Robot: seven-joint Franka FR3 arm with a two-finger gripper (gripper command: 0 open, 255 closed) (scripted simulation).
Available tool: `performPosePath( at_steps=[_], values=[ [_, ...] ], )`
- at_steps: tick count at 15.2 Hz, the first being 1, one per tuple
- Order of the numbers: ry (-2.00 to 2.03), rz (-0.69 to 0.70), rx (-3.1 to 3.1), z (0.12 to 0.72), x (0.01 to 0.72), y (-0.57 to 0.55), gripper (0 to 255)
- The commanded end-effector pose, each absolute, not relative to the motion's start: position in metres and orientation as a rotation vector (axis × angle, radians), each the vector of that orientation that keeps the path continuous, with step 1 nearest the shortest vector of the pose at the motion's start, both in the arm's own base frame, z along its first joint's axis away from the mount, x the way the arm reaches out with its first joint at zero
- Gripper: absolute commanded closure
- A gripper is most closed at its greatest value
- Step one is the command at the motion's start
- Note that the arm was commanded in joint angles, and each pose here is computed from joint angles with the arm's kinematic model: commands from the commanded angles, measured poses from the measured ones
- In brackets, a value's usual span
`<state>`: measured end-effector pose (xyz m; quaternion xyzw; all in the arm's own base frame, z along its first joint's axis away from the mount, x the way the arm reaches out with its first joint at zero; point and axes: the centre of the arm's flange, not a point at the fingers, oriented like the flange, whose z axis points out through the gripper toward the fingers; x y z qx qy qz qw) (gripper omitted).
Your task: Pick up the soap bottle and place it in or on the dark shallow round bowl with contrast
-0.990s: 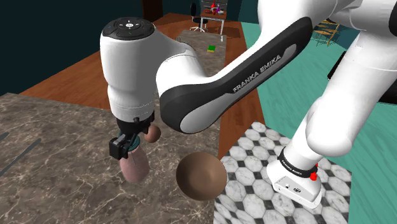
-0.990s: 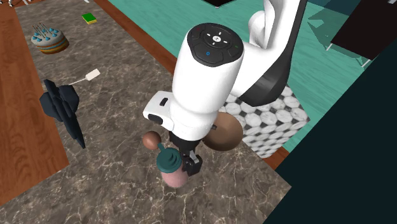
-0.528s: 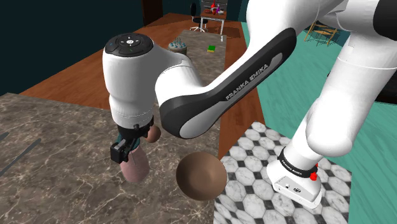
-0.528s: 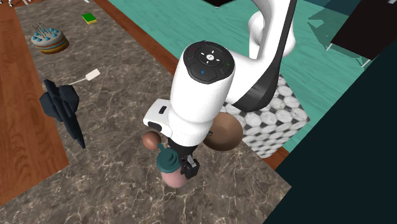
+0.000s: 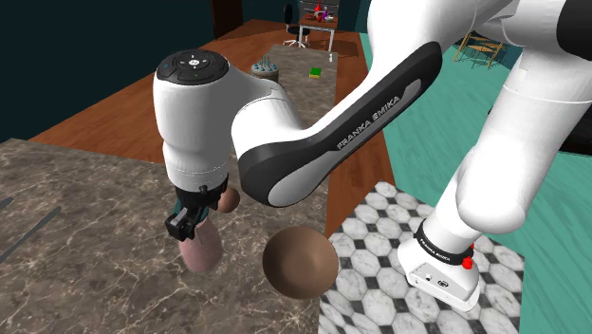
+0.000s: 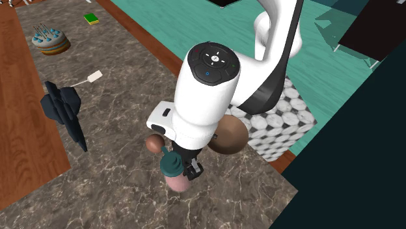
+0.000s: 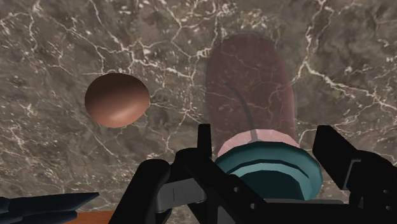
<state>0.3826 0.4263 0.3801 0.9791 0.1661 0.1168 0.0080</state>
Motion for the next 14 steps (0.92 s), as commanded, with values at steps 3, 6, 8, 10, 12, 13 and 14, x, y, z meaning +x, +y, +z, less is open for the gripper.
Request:
performPosePath(
  at_steps=[3, 6, 8, 10, 12, 13, 14],
  values=[
    [0.519, 0.364, 3.06, 0.38, 0.383, 0.426, 255],
    [0.519, 0.364, 3.06, 0.38, 0.383, 0.426, 255],
    [0.519, 0.364, 3.06, 0.39, 0.383, 0.426, 255],
    [0.519, 0.364, 3.06, 0.401, 0.383, 0.426, 255],
    [0.519, 0.364, 3.06, 0.411, 0.383, 0.426, 255],
    [0.519, 0.364, 3.06, 0.417, 0.383, 0.426, 255],
    [0.519, 0.364, 3.06, 0.422, 0.383, 0.426, 255]
  ],
)
